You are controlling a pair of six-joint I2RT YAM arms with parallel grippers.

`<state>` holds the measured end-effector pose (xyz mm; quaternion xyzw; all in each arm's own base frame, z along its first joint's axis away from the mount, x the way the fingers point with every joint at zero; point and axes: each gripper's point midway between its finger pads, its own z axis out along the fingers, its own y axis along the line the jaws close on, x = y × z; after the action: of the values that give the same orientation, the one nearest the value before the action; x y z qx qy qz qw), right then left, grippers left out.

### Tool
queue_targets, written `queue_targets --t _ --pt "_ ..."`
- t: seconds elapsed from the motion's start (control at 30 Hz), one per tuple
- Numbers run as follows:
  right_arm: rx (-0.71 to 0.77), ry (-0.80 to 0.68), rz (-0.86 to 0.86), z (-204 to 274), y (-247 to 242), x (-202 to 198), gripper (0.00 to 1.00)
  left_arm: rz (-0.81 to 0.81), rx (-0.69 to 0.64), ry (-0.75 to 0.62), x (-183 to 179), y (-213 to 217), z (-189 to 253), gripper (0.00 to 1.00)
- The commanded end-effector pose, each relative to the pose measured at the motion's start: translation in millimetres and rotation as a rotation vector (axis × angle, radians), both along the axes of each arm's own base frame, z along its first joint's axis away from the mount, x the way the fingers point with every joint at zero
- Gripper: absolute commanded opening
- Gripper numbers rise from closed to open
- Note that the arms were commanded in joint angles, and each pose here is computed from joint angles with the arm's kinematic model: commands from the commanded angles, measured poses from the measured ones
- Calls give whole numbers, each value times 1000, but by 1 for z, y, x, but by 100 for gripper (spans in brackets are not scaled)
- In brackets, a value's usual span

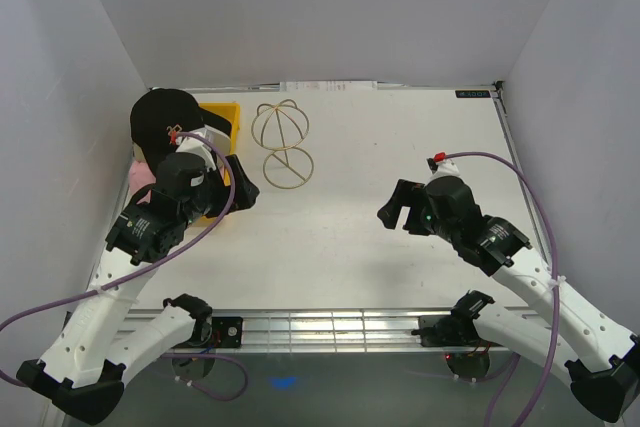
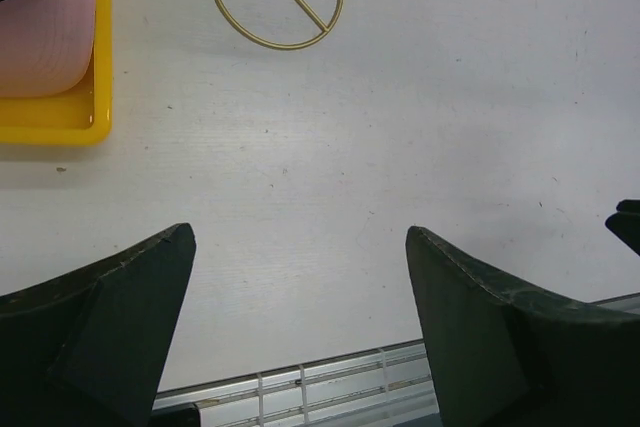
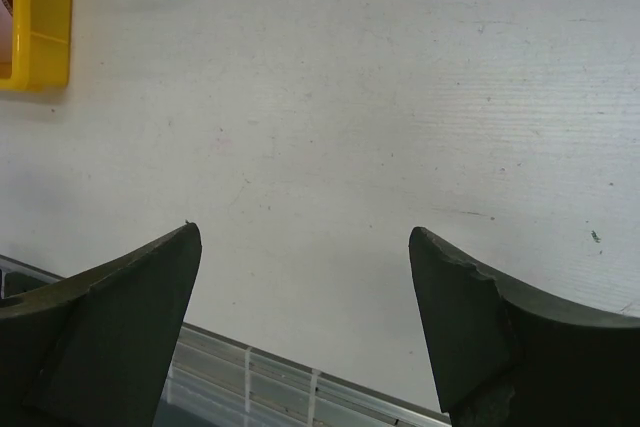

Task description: Stack the hats

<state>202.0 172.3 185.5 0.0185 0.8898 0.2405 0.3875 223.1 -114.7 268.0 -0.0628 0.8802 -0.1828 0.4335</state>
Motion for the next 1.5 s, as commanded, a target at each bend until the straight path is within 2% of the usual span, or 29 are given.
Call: queue_targets --t 0.0,0.47,0.9,1.03,1.23,1.33,1.47 --pt "13 -55 3 22 0 5 89 16 -22 -30 3 0 7 97" --pt "5 -62 58 25 5 2 89 44 -46 -3 9 -3 8 97" --pt "-16 -26 169 21 22 0 90 307 -28 65 39 21 4 97" --pt "-5 -13 200 19 29 -1 90 399 -87 87 49 46 -2 97" --pt "21 4 240 16 36 -6 90 351 -234 108 63 61 -8 95" --pt "33 14 264 16 39 -10 90 390 -283 119 67 75 -15 95" --pt "43 24 289 16 42 -14 90 374 -405 121 67 74 -21 93"
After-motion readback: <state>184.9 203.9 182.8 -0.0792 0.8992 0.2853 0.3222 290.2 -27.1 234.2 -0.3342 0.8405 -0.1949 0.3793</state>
